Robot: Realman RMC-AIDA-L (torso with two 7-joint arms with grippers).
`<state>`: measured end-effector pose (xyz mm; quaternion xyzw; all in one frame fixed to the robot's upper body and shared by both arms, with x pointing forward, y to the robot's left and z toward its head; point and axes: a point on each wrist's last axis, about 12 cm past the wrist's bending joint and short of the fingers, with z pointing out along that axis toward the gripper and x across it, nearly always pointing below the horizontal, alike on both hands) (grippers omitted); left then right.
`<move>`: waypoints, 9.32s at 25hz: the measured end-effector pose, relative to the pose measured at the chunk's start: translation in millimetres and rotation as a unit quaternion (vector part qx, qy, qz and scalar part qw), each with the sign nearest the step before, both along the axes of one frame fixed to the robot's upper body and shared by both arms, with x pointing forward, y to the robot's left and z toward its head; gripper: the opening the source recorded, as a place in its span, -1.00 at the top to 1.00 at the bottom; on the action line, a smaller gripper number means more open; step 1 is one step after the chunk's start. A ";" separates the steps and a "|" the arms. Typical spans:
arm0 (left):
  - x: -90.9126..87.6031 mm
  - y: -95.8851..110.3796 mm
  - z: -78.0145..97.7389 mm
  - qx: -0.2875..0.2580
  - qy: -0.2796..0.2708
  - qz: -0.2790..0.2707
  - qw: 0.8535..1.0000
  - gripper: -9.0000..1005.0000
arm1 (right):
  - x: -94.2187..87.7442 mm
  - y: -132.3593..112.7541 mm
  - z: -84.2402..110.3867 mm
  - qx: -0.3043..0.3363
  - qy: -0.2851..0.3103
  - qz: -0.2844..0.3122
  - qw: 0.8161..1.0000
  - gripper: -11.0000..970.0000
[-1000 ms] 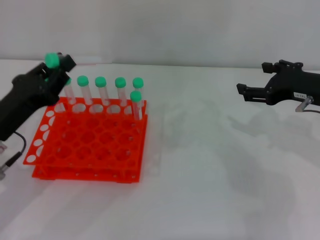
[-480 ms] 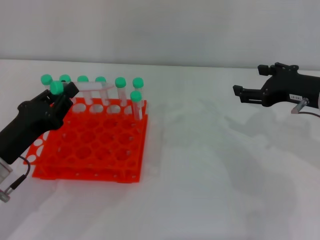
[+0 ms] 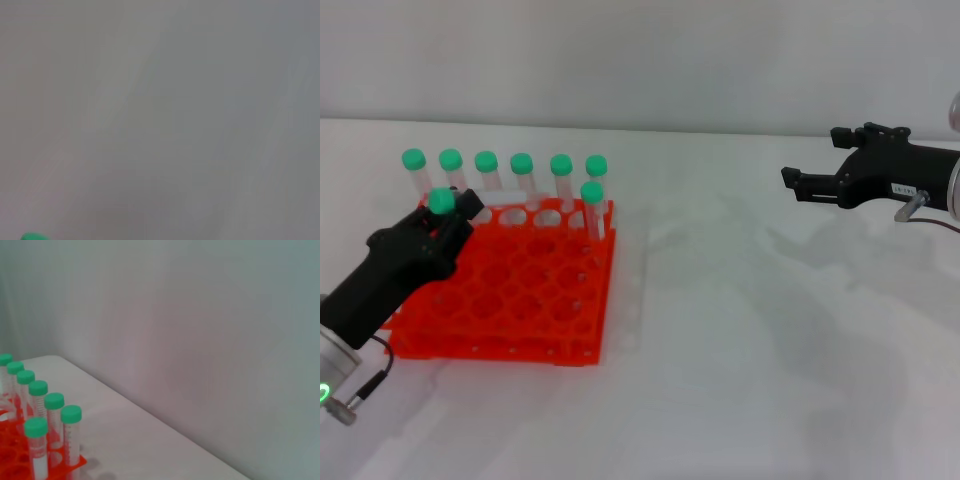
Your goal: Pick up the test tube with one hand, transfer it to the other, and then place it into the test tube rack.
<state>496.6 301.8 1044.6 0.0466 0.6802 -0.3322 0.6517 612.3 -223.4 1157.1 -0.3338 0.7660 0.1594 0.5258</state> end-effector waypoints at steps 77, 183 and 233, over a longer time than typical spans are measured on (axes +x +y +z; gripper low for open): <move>32.8 -22.5 -17.2 0.002 0.084 -0.006 0.996 0.55 | 12.0 -0.5 -1.9 -0.003 0.003 -0.013 1.000 -0.78; 84.5 -54.4 25.8 0.121 0.010 -0.073 0.990 -0.35 | 18.1 -8.2 -11.5 -0.016 0.014 -0.021 1.000 -0.78; 15.1 69.8 19.2 0.094 -0.039 0.148 0.984 -0.60 | -131.5 -141.5 -114.5 0.224 -0.149 -0.172 0.948 -0.78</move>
